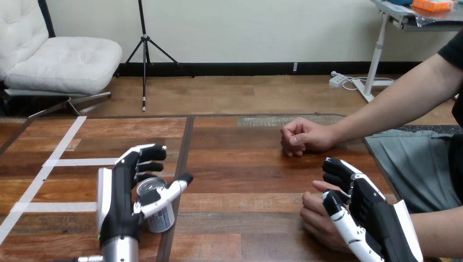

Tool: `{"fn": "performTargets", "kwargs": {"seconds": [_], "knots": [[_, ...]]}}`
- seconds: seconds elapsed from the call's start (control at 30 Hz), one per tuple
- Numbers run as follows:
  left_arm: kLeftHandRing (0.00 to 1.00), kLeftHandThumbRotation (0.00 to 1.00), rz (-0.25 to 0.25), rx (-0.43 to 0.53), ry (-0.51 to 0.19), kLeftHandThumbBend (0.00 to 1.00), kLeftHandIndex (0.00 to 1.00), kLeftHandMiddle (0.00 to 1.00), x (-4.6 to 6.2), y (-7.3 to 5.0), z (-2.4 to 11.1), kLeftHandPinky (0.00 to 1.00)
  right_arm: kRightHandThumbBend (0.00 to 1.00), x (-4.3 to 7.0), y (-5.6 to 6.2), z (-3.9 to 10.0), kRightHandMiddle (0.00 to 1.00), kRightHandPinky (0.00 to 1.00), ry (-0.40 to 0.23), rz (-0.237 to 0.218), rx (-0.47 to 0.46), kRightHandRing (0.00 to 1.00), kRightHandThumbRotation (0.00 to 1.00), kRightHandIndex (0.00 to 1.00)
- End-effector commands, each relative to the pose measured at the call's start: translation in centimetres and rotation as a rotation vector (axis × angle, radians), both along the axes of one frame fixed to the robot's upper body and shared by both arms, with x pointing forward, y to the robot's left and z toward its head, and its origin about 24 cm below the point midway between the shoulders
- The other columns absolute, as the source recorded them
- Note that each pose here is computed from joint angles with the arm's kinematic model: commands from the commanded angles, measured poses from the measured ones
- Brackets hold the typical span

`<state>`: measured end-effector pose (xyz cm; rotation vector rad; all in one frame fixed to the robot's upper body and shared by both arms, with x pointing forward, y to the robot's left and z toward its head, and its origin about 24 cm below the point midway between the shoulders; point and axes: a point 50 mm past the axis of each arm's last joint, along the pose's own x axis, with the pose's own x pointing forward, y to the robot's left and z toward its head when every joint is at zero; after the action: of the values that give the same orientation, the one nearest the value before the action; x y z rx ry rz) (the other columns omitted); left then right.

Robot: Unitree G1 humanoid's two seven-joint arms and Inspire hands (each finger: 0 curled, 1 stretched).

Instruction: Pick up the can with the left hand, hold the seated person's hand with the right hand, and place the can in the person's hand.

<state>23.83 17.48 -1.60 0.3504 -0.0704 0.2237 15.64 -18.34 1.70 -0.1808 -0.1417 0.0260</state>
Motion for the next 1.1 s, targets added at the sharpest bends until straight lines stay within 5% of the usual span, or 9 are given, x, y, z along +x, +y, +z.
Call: {"fn": "performTargets", "kwargs": {"seconds": [0.0, 1.07], "knots": [[0.68, 0.0, 0.007, 0.094, -0.049, 0.82, 0.68, 0.69, 0.3, 1.0, 1.6, 0.6, 0.56, 1.1, -0.1, 1.3, 0.86, 0.79, -0.087, 0.021, -0.002, 0.85, 0.65, 0.83], [0.71, 0.0, -0.074, 0.285, 0.14, 0.85, 0.74, 0.75, -0.2, 2.4, 1.6, 0.63, 0.54, 1.5, 0.0, 1.4, 0.85, 0.75, -0.094, 0.034, -0.021, 0.83, 0.65, 0.83]]}}
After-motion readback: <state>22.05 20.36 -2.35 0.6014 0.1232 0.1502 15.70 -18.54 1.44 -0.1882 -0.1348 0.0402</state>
